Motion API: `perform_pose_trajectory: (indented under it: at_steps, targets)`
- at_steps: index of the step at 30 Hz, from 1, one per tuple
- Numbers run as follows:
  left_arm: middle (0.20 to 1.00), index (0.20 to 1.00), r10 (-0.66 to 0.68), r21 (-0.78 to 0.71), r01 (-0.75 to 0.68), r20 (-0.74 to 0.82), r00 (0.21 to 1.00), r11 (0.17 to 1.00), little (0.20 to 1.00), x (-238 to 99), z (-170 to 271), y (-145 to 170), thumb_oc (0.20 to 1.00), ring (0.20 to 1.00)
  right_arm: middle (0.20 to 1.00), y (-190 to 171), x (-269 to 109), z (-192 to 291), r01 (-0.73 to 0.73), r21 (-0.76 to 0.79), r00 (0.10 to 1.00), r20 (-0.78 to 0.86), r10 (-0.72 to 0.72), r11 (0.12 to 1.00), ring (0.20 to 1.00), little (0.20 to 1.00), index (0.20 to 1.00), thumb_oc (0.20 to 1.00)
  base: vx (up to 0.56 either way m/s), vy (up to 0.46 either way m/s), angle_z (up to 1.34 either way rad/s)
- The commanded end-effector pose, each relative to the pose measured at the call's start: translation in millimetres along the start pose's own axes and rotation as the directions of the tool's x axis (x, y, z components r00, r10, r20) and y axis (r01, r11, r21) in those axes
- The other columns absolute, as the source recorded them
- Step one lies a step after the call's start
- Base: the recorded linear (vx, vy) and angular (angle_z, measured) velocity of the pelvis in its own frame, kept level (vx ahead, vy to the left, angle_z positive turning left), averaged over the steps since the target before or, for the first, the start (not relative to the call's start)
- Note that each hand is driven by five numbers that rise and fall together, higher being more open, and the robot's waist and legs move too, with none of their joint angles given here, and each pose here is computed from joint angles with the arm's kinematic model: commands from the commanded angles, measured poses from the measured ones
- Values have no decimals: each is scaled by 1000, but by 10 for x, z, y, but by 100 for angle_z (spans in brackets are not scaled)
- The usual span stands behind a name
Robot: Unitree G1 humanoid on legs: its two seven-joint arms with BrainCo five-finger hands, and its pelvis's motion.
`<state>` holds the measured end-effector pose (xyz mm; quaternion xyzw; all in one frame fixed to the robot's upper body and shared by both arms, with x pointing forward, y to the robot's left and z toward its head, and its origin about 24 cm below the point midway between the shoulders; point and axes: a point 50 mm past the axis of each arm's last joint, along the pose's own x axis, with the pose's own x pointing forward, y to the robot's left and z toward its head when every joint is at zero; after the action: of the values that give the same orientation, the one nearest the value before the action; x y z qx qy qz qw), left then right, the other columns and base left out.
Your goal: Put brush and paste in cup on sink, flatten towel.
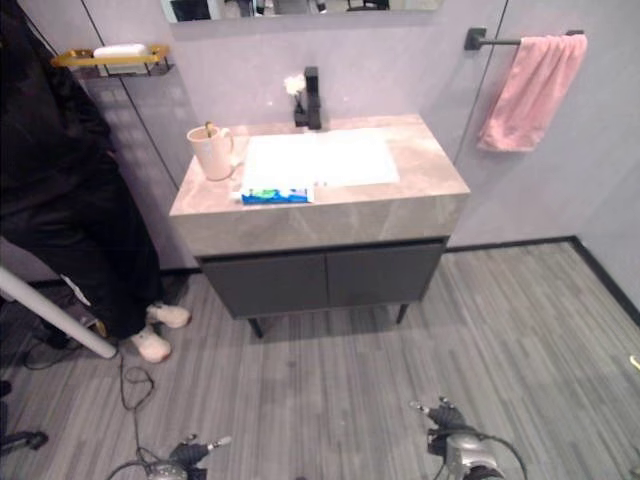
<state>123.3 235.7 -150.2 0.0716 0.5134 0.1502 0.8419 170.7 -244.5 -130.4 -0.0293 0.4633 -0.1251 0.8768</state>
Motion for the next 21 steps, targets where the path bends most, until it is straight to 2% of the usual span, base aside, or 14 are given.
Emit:
perform_pose_trajectory:
  at_steps: [1, 6, 21]
  targets:
    - [1000, 1000, 56, -31, -54, 93, 994, 998, 1000, 38, 278, 86, 1000, 1000, 1000, 42, 15, 232, 5, 0, 995, 104, -5, 1000, 1000, 1000, 1000, 1000, -124, -2, 1]
    - [1000, 1000, 55, -25, -51, 208, 977, 998, 1000, 28, 601, 42, 1000, 1000, 1000, 82, -5, 487, -2, 20, 978, 207, -3, 1000, 1000, 1000, 1000, 1000, -206, -5, 4]
    - [1000, 1000, 18, 48, -32, 271, 962, 998, 1000, 8, 759, -58, 1000, 1000, 1000, 209, 1, 507, -18, 40, 978, 211, 9, 999, 1000, 1000, 1000, 1000, 3, -24, 5]
